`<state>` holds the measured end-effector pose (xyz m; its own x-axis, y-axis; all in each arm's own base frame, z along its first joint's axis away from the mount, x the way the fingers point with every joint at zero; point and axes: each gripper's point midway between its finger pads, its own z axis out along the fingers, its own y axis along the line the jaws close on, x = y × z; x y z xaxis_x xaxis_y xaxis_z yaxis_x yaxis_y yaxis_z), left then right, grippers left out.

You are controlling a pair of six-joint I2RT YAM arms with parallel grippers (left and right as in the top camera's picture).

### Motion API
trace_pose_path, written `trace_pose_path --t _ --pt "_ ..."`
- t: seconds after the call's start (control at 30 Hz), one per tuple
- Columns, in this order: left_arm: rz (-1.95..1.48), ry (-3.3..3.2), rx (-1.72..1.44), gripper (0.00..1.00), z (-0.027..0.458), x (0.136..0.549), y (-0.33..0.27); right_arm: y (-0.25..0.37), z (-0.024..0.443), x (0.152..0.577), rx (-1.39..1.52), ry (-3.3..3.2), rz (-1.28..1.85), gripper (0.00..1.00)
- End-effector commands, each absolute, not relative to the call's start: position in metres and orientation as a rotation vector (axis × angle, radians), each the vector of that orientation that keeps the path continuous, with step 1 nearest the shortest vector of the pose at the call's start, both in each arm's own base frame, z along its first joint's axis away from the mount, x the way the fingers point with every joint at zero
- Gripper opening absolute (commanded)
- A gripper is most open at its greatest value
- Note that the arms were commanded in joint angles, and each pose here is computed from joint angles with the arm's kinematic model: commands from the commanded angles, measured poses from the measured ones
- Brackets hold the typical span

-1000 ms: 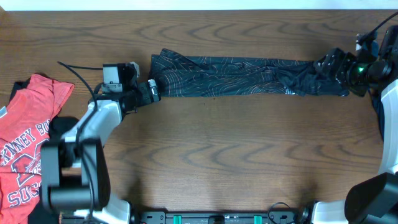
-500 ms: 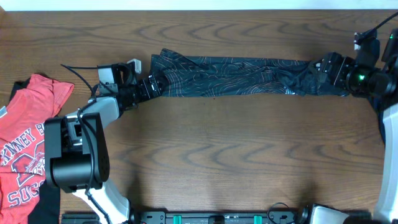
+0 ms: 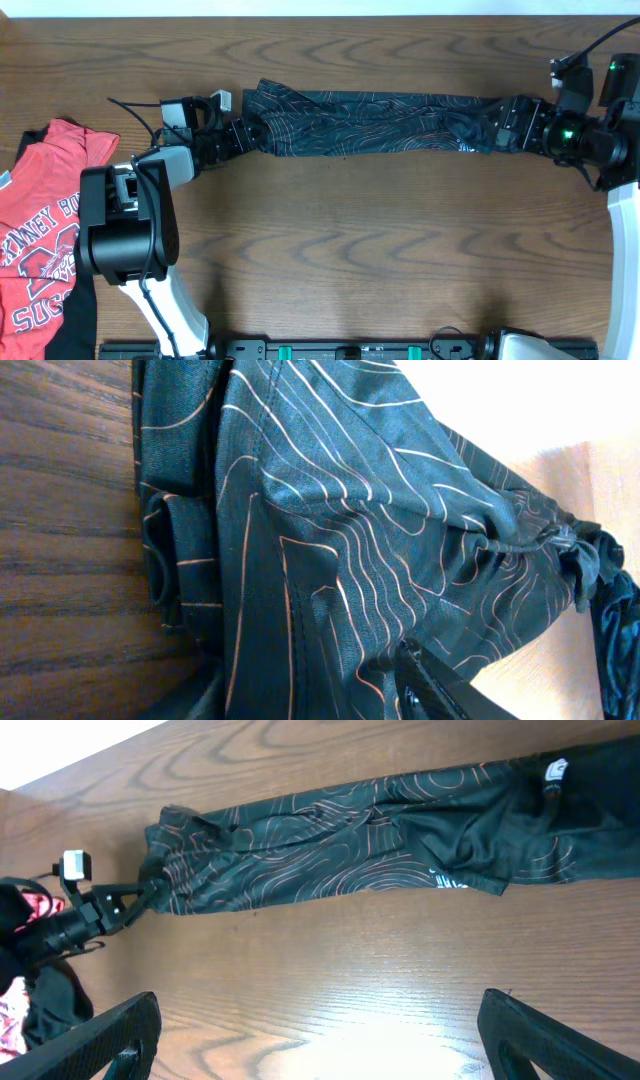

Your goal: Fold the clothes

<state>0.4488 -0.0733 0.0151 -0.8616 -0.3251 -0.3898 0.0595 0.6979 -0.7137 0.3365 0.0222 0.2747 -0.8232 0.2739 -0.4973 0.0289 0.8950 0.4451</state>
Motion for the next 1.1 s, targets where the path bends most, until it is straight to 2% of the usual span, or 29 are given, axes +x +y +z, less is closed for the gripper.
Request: trace_pose_path --t 0.0,0.1,0.57,0.8,1.07 --pt "-1.018 2.493 -0.282 0.45 -0.017 0.435 -0.071 0.032 0.28 0.334 0.162 2.479 0.585 0.99" --pt "-1.018 2.492 -0.296 0.06 -0.017 0.435 -0.069 0.036 0.28 0.334 0.165 2.482 0.595 0.99" --pt "-1.032 2.579 -0.631 0.06 -0.033 0.403 -0.017 0.037 0.28 0.334 0.17 2.482 0.598 0.99" --pt "-1.034 2.641 -0.635 0.06 -0.039 0.38 -0.015 0.036 0.281 0.335 0.169 2.478 0.595 0.99" --pt "-1.016 2.623 -0.643 0.06 -0.029 0.383 -0.011 0.03 0.27 0.34 0.194 2.51 0.555 0.99"
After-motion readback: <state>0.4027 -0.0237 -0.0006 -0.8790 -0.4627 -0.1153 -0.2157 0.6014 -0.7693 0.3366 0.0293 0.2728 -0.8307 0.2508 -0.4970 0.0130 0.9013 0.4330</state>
